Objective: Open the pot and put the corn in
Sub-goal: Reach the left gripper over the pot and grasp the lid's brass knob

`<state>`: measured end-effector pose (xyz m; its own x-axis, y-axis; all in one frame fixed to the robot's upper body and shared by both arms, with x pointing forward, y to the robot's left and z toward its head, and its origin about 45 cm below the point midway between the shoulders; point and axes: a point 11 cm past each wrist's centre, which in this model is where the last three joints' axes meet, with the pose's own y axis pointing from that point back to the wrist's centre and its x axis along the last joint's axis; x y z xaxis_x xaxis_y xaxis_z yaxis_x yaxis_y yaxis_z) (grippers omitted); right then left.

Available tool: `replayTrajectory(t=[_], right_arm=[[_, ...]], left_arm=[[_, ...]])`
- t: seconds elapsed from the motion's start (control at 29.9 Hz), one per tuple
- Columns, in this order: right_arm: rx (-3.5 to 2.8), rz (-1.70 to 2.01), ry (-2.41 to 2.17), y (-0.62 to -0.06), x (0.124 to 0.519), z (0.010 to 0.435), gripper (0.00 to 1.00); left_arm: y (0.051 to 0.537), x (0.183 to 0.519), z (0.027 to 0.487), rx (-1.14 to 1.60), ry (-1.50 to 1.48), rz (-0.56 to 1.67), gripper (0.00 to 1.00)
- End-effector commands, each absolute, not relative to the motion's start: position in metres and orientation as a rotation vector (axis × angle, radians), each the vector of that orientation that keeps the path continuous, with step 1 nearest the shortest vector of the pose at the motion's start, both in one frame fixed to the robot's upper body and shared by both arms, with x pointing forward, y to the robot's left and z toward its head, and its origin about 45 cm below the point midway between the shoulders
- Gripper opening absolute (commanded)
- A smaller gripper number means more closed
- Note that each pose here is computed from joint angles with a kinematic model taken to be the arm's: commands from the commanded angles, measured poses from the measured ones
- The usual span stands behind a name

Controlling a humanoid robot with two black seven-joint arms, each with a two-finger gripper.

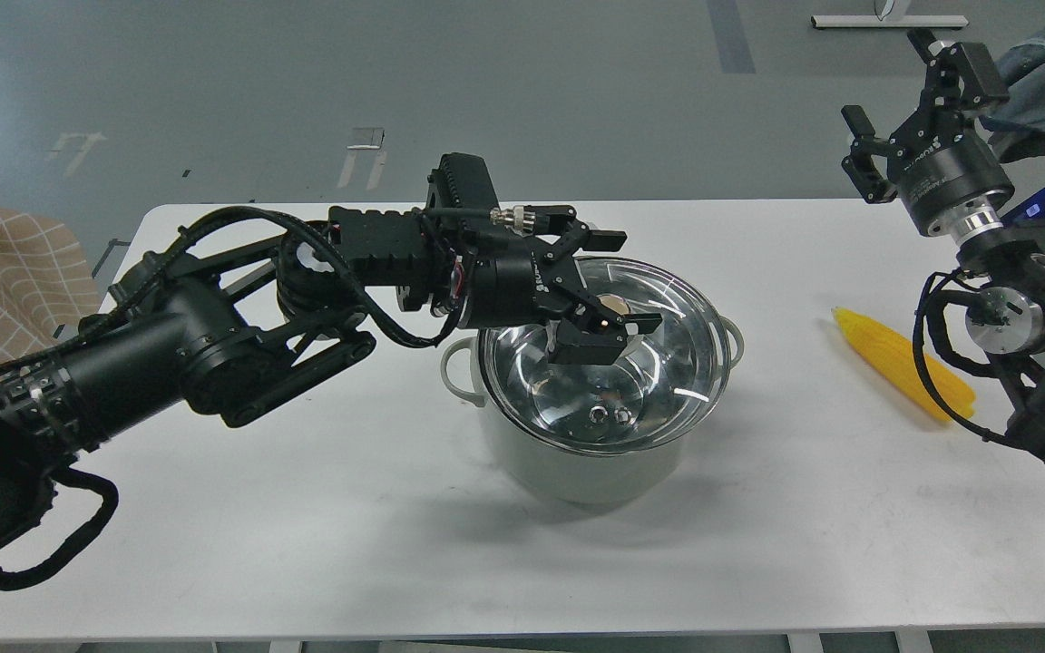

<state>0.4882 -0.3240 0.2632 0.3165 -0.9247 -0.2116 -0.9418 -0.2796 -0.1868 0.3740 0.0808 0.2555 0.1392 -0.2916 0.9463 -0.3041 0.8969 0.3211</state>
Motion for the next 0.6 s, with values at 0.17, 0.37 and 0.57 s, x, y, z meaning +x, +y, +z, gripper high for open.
replayTrajectory(t=[0.17,0.37,0.57], right_arm=[[-2.311,0.098,1.69,-0.324,0.487,0.26,0.99],[-2.314,0.104,1.689,-0.322,0.486,0.257,0.99],[-2.315,0.111,1.691,-0.323,0.485,0.255,0.99]], left_arm=[[0.089,0.366,0.228,0.51,-1.354,0.03,0.95],[0.091,0.365,0.224,0.478,-1.264,0.076,0.89],[0.095,0.367,0.218,0.494,-1.251,0.08,0.44]])
